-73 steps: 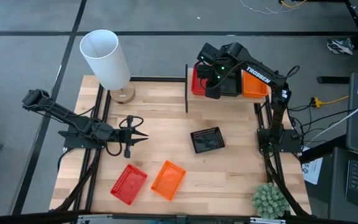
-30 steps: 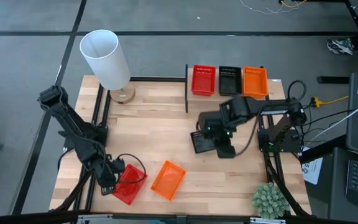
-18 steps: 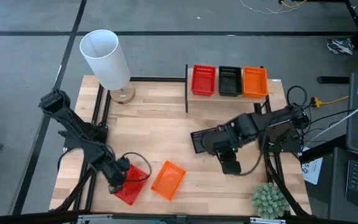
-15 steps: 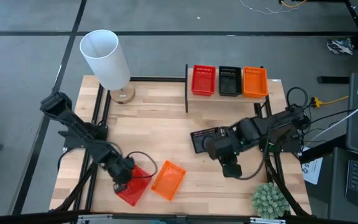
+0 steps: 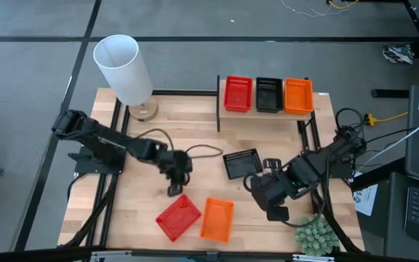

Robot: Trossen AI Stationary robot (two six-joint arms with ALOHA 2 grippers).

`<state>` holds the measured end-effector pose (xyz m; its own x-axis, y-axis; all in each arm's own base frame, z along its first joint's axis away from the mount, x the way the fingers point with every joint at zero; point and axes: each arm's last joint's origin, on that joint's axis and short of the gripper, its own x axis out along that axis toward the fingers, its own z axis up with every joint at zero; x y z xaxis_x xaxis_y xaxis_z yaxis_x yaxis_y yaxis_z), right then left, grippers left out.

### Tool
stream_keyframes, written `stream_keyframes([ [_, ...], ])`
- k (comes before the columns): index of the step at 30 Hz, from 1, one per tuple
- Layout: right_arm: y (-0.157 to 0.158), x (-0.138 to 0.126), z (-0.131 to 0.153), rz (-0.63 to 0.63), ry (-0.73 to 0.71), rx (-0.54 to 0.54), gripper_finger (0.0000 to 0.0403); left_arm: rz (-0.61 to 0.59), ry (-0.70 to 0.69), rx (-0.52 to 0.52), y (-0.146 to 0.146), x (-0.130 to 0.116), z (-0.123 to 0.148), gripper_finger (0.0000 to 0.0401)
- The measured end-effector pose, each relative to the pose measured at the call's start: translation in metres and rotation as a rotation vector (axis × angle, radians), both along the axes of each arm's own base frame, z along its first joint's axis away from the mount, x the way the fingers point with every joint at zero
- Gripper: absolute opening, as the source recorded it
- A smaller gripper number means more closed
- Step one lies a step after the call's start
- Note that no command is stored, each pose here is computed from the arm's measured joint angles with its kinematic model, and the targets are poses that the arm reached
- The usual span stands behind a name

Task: Stack baskets on shelf by color
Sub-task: Stack the red basket on top of the red basket on the shelf

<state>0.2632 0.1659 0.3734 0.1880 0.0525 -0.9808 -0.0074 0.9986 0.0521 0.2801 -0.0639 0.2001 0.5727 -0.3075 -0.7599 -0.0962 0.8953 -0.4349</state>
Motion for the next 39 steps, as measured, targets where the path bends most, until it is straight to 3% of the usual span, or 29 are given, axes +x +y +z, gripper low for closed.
stream_keyframes([
  [3, 0.007, -0.004, 0.0, -0.011, 0.001, 0.004, 0.0113, -0.11, 0.038, -0.053, 0.0, 0.003, 0.017, 0.0001],
  [7, 0.018, -0.012, 0.0, -0.018, -0.008, 0.0, 0.0113, -0.283, 0.087, -0.131, -0.03, -0.003, 0.035, 0.0001],
  [16, 0.041, -0.03, 0.0, -0.098, -0.077, -0.046, 0.0113, -0.277, 0.139, 0.181, -0.086, -0.005, -0.006, 0.0],
  [22, 0.049, -0.037, 0.0, -0.118, -0.099, -0.048, 0.0113, -0.264, 0.087, 0.173, -0.087, 0.019, -0.032, 0.0],
  [30, 0.052, -0.04, 0.001, -0.103, -0.142, -0.089, 0.0113, -0.14, 0.004, 0.205, -0.043, 0.055, -0.048, 0.0],
  [36, 0.051, -0.039, 0.001, -0.11, -0.174, -0.118, 0.0113, 0.05, -0.066, 0.439, 0.019, 0.074, -0.035, 0.0],
  [39, 0.051, -0.039, 0.001, -0.11, -0.175, -0.119, 0.0113, 0.131, -0.073, 0.483, 0.045, 0.081, -0.026, 0.0],
])
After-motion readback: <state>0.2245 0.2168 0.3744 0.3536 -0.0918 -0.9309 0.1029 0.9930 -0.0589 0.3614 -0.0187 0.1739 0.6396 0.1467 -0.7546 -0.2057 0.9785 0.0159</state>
